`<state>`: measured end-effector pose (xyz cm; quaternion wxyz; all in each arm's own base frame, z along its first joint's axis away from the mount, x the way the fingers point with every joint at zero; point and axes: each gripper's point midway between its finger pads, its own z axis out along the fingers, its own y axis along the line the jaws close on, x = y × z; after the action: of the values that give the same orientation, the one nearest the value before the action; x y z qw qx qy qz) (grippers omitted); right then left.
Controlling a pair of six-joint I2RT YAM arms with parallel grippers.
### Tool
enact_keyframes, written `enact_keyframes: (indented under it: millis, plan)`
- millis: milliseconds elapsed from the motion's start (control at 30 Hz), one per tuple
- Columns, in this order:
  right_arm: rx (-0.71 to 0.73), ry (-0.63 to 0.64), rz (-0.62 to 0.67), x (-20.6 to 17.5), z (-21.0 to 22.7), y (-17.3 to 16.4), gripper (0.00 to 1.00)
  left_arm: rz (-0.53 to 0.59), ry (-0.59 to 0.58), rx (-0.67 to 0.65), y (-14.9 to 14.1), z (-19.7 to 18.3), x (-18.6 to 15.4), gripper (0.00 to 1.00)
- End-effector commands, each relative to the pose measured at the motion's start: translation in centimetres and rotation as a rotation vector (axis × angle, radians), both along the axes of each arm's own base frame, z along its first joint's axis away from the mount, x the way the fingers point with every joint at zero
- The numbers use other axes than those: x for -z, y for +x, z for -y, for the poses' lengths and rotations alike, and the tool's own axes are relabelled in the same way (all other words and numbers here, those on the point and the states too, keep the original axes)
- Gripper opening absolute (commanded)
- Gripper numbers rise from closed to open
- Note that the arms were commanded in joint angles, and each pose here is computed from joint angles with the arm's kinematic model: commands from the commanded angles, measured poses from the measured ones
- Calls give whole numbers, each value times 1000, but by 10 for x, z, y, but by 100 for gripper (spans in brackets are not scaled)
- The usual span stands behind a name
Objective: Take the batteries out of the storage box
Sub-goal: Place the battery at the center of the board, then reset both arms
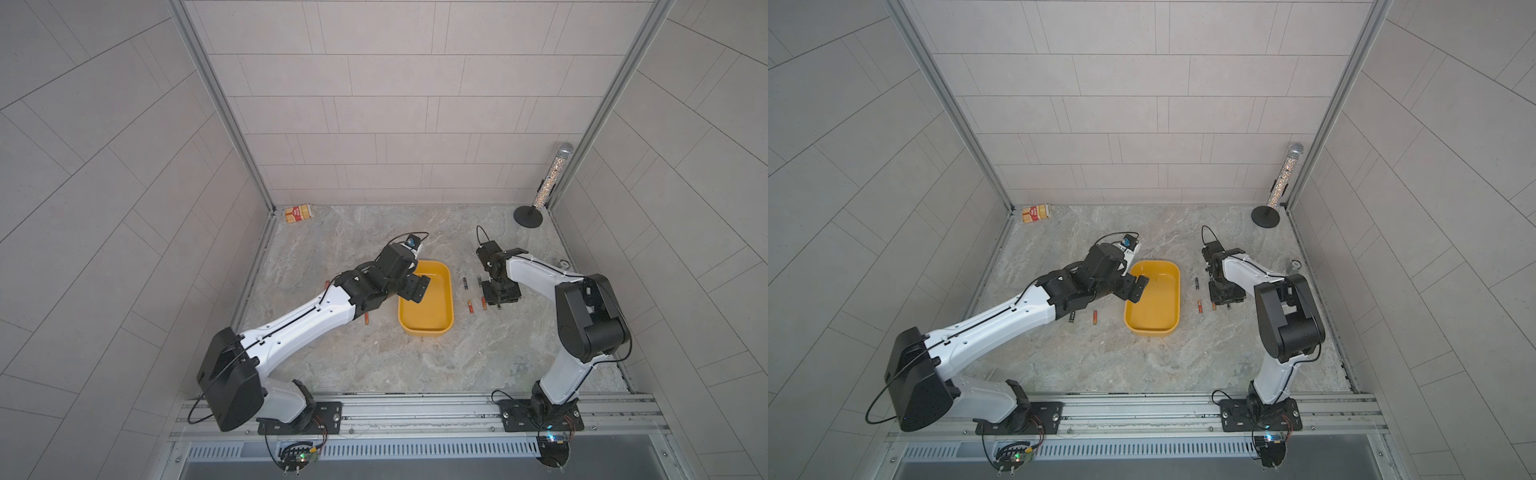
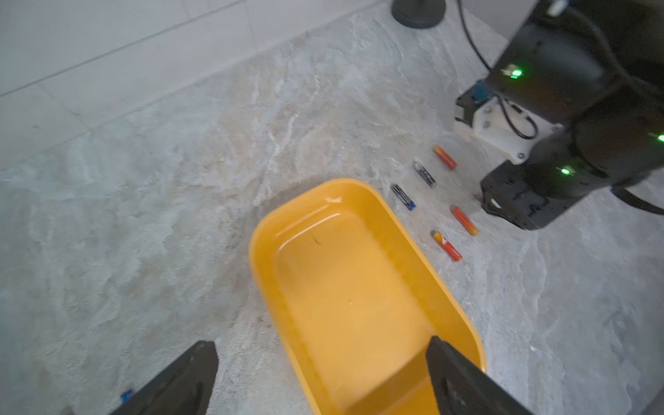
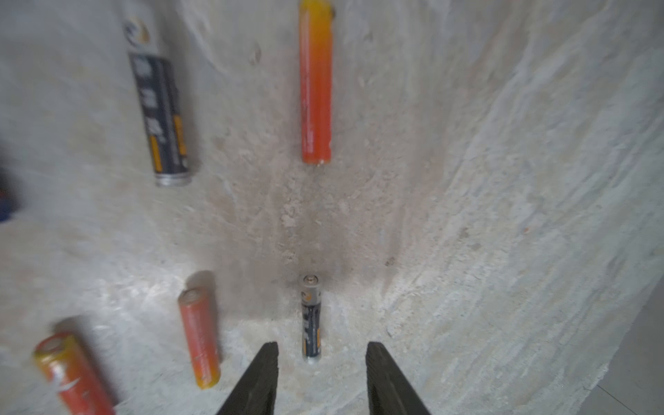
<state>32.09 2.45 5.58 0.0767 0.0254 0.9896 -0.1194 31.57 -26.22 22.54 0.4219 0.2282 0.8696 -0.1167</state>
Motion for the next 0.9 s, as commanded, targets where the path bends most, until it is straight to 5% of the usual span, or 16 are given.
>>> enact_keyframes:
  millis: [0,233,333,433,667,867]
  plan:
    - [1,11,149,-67,3,8,52,113,-72,-176,21,-46,-42,100]
    - [71,-90,730,-189,48,47,69,413,-70,-718,31,-208,-71,100]
    - [96,-86,1032,-209,66,50,77,486,63,-1003,5,-282,-45,100]
    - [140,-162,1236,-197,85,36,82,527,204,-1088,-16,-313,-18,100]
    - [235,-228,1058,-106,107,23,84,496,325,-1159,-15,-330,40,100]
    - [205,-197,1016,-62,101,24,86,378,292,-1103,-6,-329,83,100]
